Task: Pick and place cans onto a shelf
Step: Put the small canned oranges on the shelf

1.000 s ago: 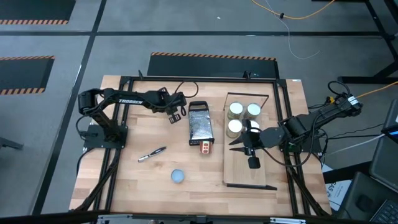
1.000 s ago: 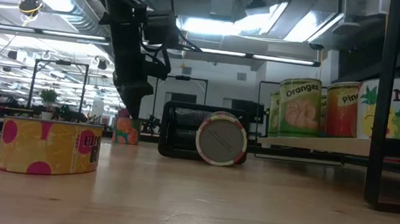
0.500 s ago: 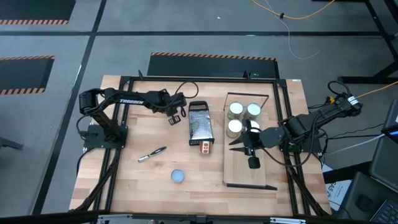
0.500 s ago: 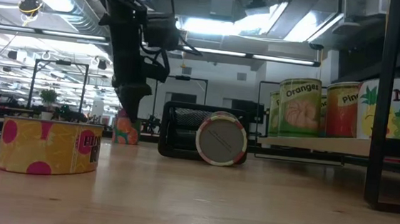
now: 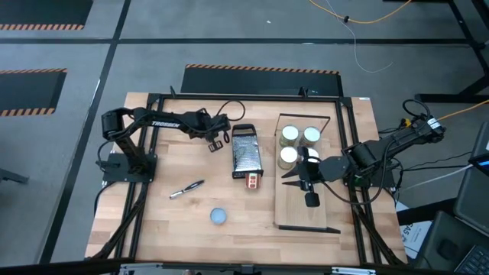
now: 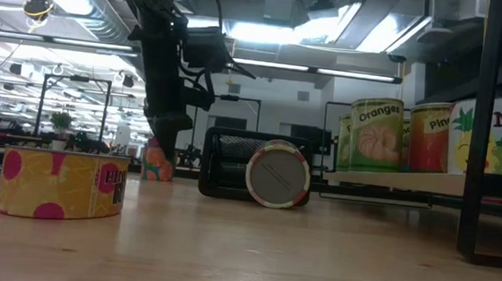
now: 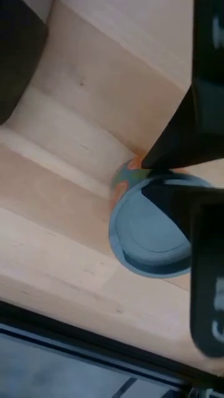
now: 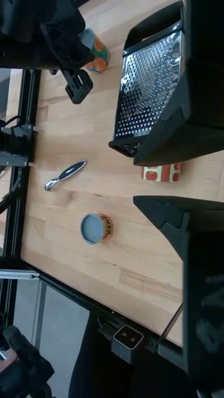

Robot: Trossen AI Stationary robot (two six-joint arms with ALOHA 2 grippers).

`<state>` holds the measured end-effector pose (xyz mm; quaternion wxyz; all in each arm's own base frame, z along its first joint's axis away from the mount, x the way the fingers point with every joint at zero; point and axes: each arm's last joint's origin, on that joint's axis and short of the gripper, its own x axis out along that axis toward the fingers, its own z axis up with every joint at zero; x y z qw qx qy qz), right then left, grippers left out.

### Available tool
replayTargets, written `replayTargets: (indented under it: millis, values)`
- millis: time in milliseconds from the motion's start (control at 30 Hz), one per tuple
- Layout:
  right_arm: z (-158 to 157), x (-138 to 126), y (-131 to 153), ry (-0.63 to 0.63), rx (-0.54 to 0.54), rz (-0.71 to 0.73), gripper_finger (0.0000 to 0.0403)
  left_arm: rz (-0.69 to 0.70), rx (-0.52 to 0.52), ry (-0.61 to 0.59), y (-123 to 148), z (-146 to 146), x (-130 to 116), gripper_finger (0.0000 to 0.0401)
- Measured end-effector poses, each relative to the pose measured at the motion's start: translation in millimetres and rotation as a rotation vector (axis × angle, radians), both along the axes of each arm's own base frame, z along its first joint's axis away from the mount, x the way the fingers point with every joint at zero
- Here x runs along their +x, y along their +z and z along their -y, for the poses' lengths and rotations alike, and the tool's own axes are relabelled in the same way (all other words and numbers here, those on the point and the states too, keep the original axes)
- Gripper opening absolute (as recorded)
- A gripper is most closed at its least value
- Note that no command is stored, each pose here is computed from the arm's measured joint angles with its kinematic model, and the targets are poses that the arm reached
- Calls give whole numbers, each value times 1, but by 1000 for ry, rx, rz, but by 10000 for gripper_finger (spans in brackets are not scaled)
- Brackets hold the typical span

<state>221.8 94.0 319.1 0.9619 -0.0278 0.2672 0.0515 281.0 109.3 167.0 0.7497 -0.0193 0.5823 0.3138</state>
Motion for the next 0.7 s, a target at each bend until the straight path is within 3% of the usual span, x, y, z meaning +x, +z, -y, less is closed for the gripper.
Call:
replayTargets:
  millis: [167,333,467,700]
  values:
    - [0,0,0,0,0,0,91,-10,-13,-79,-1,11,4,9]
    - [0,0,0,-1,0,0,91,-27,-84,-273,8,36,11,4]
    - [0,0,0,1,-3,0,91,30,-155,-441,33,60,13,4]
    - [0,1,1,1,3,15,91,298,-352,-841,91,107,9,2]
